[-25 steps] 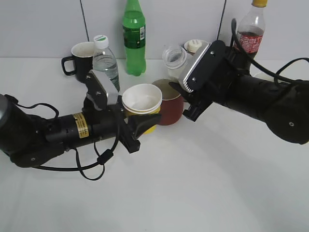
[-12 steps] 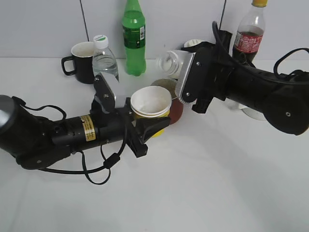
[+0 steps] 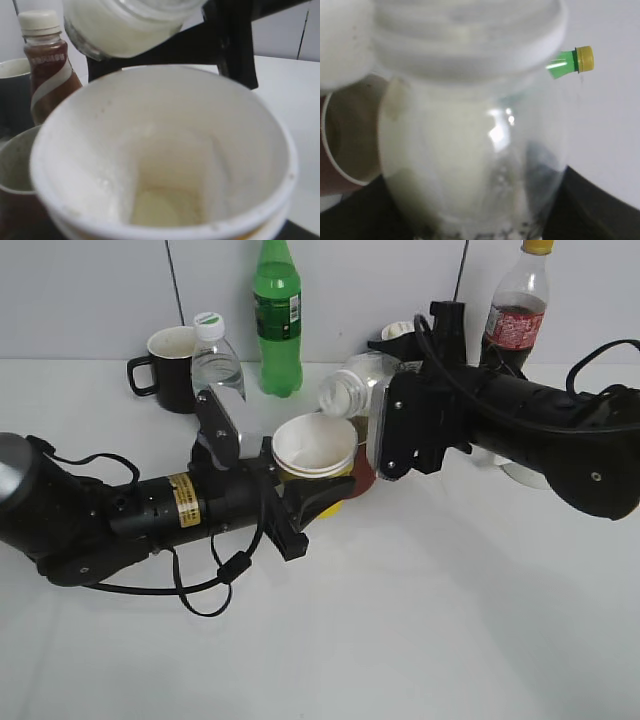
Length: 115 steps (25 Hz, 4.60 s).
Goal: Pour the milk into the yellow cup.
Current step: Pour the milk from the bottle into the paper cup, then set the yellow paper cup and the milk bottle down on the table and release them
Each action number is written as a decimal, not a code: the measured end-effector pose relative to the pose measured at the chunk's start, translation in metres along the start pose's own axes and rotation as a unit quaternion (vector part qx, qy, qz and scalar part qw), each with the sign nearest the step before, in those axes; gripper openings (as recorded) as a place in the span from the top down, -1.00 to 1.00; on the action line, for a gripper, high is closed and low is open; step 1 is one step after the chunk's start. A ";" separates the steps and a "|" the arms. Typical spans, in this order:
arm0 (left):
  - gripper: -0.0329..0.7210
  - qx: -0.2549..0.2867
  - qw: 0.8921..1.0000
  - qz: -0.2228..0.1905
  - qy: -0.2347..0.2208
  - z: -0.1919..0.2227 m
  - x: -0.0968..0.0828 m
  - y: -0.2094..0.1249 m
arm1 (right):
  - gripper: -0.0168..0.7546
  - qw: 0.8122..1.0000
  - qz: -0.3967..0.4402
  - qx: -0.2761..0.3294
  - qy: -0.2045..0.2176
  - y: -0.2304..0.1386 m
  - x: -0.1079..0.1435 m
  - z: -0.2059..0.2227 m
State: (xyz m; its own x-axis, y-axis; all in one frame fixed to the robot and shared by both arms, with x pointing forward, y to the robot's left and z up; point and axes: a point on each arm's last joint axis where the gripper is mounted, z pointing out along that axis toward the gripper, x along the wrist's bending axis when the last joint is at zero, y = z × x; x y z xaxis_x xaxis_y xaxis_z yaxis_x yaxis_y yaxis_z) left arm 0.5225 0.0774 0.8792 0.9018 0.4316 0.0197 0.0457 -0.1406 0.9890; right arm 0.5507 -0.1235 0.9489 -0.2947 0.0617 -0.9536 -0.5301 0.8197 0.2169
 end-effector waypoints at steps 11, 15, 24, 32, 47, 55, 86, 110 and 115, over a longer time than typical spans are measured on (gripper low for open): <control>-0.04 0.002 1.000 0.005 -0.011 0.000 -0.002 0.000 | -0.21 0.998 -0.058 -0.004 -0.012 0.001 -0.002 0.000; -0.04 0.004 1.000 0.009 -0.020 0.000 -0.004 -0.001 | -0.21 0.997 -0.076 -0.006 -0.018 0.002 -0.003 0.000; -0.04 0.016 0.999 0.013 -0.024 0.000 -0.004 -0.003 | -0.21 0.993 -0.111 -0.007 -0.027 0.002 -0.005 0.000; -0.04 0.018 0.999 0.013 -0.024 0.000 -0.004 -0.003 | -0.21 0.993 -0.118 -0.007 -0.028 0.002 -0.005 0.000; -0.04 0.019 0.999 0.013 -0.024 0.000 -0.004 -0.003 | -0.21 0.989 -0.137 -0.011 -0.049 0.004 -0.009 -0.001; -0.04 0.019 0.999 0.013 -0.024 0.000 -0.004 -0.003 | -0.21 0.989 -0.137 -0.011 -0.051 0.004 -0.010 -0.001; -0.04 -0.014 0.996 -0.019 0.085 -0.043 0.035 0.007 | -0.21 0.872 0.483 0.001 -0.081 -0.008 -0.009 -0.005; -0.04 0.060 0.978 -0.092 0.174 -0.054 0.073 -0.058 | -0.21 0.767 0.633 0.098 -0.032 -0.073 0.093 -0.025; -0.04 0.053 0.979 -0.091 0.174 -0.052 0.075 -0.060 | -0.21 0.768 0.634 0.086 -0.041 -0.074 0.097 -0.021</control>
State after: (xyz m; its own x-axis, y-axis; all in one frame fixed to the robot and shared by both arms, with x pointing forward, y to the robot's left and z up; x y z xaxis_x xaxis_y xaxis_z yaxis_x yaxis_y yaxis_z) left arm 0.5651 0.1640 0.8292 0.6749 0.7326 -0.0885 0.2532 -0.1173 0.9603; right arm 0.5447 -0.1901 0.8447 -0.4332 0.9013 -0.0103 0.2564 0.1341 0.9572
